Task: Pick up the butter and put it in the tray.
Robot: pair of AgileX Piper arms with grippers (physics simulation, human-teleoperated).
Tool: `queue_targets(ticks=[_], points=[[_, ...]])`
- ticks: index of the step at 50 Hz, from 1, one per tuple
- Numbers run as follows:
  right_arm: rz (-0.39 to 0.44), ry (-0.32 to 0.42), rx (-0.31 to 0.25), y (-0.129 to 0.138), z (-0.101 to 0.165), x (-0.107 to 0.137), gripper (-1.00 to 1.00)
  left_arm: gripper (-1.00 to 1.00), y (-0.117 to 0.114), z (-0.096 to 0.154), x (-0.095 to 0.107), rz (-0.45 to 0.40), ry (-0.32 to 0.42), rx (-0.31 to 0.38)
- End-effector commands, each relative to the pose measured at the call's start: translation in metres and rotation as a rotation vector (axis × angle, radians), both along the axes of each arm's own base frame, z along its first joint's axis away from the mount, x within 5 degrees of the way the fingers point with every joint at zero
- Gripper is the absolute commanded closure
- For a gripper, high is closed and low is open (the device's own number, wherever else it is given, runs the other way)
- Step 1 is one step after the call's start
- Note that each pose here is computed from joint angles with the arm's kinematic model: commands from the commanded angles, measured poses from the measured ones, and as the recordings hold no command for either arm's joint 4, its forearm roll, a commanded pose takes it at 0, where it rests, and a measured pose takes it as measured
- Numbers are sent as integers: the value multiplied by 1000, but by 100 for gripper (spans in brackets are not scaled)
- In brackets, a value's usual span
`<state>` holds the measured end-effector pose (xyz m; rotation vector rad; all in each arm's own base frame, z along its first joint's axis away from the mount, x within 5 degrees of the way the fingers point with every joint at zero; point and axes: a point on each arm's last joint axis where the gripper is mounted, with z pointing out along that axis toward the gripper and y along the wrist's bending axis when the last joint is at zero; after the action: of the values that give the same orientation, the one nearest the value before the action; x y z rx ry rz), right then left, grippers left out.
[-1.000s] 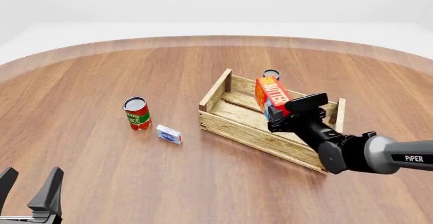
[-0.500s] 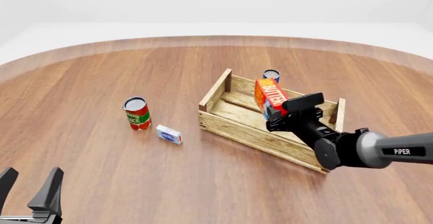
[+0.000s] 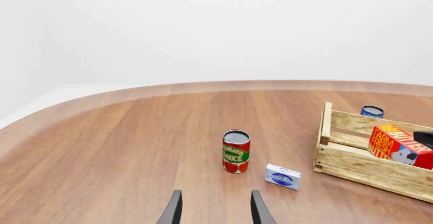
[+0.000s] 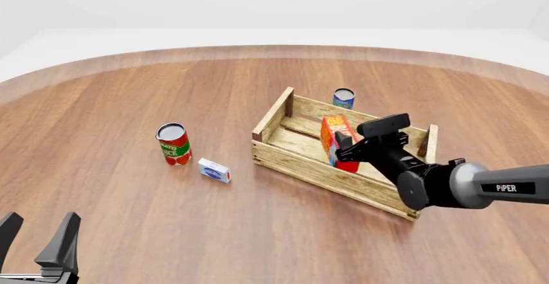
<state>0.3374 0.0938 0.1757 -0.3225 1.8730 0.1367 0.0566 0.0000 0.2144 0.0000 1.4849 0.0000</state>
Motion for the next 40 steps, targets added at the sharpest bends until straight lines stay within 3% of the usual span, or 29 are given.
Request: queue_targets(ticks=[1,19,40], points=[[-6,-23,-2,-3,4,0,-100,-100,0,0,0,0,0,0],[4,-35,5,0,11,-4,-100,-100,0,0,0,0,0,0],[-6,-94,17,-12,42,-32,-100,-100,0,0,0,0,0,0]])
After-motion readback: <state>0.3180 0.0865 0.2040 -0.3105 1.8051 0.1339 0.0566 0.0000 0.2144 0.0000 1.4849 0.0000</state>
